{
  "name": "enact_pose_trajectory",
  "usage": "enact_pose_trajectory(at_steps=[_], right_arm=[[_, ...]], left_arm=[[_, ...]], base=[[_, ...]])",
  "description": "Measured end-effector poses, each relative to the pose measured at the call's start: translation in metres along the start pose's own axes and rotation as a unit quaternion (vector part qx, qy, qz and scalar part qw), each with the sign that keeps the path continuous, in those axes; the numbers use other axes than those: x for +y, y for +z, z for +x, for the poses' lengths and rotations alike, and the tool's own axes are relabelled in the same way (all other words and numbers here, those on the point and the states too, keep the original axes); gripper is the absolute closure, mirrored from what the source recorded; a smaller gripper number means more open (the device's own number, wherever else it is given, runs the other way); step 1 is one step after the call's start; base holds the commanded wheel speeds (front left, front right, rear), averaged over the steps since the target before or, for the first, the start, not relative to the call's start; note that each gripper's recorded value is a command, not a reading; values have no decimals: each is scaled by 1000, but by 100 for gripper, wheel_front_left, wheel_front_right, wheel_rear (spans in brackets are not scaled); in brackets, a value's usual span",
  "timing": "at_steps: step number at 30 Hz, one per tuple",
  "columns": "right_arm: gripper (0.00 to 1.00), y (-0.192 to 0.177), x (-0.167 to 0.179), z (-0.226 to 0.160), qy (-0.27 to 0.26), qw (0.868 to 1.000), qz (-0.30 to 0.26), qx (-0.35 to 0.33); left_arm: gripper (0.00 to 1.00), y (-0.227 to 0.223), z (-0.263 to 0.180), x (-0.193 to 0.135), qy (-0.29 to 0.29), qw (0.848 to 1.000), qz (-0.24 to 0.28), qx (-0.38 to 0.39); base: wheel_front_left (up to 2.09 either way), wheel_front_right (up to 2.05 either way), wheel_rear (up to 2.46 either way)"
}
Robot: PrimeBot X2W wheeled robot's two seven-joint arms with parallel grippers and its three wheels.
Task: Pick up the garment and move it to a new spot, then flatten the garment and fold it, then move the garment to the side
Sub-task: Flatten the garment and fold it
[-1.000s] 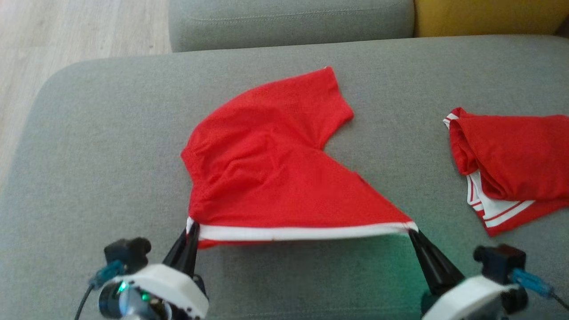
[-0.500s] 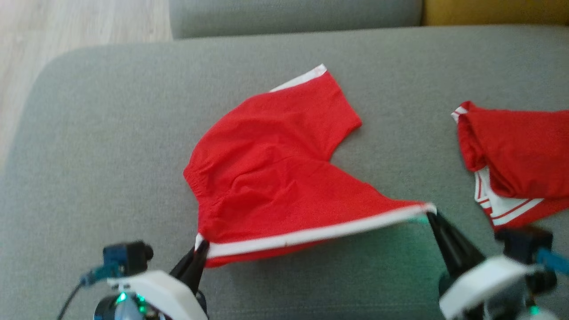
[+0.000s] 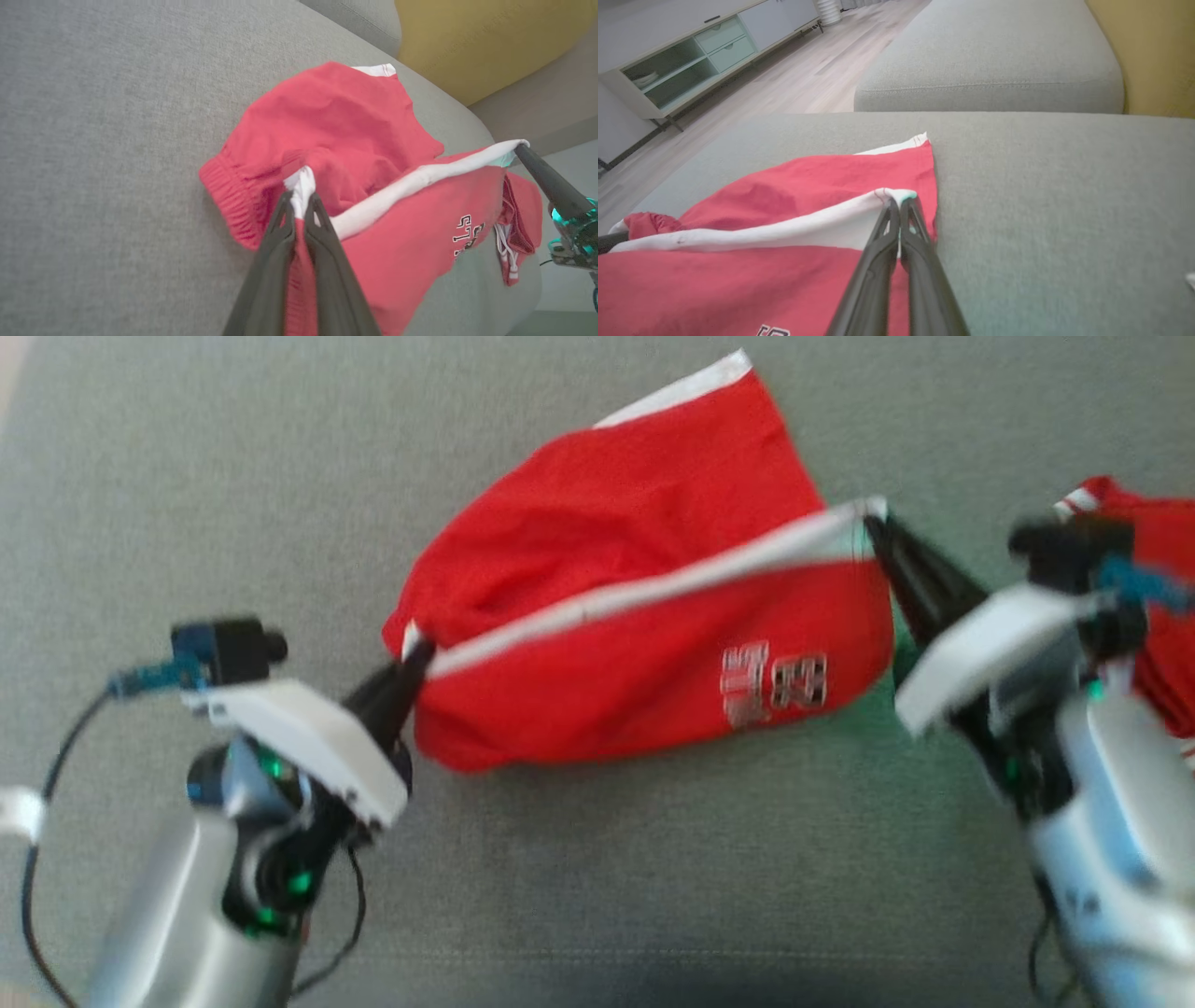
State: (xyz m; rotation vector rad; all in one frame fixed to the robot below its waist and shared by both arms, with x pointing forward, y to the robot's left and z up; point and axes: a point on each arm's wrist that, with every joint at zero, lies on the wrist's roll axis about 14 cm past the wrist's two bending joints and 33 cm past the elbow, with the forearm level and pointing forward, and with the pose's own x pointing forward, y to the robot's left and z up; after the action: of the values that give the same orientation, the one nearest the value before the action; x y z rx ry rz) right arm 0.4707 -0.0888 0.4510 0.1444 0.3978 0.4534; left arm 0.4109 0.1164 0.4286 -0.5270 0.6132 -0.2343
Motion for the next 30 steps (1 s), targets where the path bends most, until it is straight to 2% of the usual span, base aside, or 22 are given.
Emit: enact_pose_trajectory(at_steps=[6,14,25,26,27,28,29,30], right_arm=[[100,12,-8,54,16,1000,-19,11],[100,19,-9,107,30,999,-16,14],[100,14,-13,150,25,1000,-9,13],[91,13,-12,152,26,1000,-8,11],[36,12,-11,152,28,1000,-7,8],[0,11,-8,153,30,1000,-6,5],[0,10,-5,152,33,999,-8,2],[0,10,-3,152,35,999,-11,-4]], left_arm=[[100,16,24,13,4,999,-30,-9],[100,32,46,25,11,997,-71,-36],[100,39,78,44,36,996,-68,-49],[100,39,80,45,39,996,-69,-50],[100,37,82,46,39,996,-68,-47],[65,34,84,45,39,996,-66,-43],[20,32,86,45,39,996,-67,-41],[0,31,86,45,38,996,-71,-41]], base=[[0,0,0],[0,0,0],[0,0,0],[0,0,0],[0,0,0],[0,0,0],[0,0,0],[0,0,0]])
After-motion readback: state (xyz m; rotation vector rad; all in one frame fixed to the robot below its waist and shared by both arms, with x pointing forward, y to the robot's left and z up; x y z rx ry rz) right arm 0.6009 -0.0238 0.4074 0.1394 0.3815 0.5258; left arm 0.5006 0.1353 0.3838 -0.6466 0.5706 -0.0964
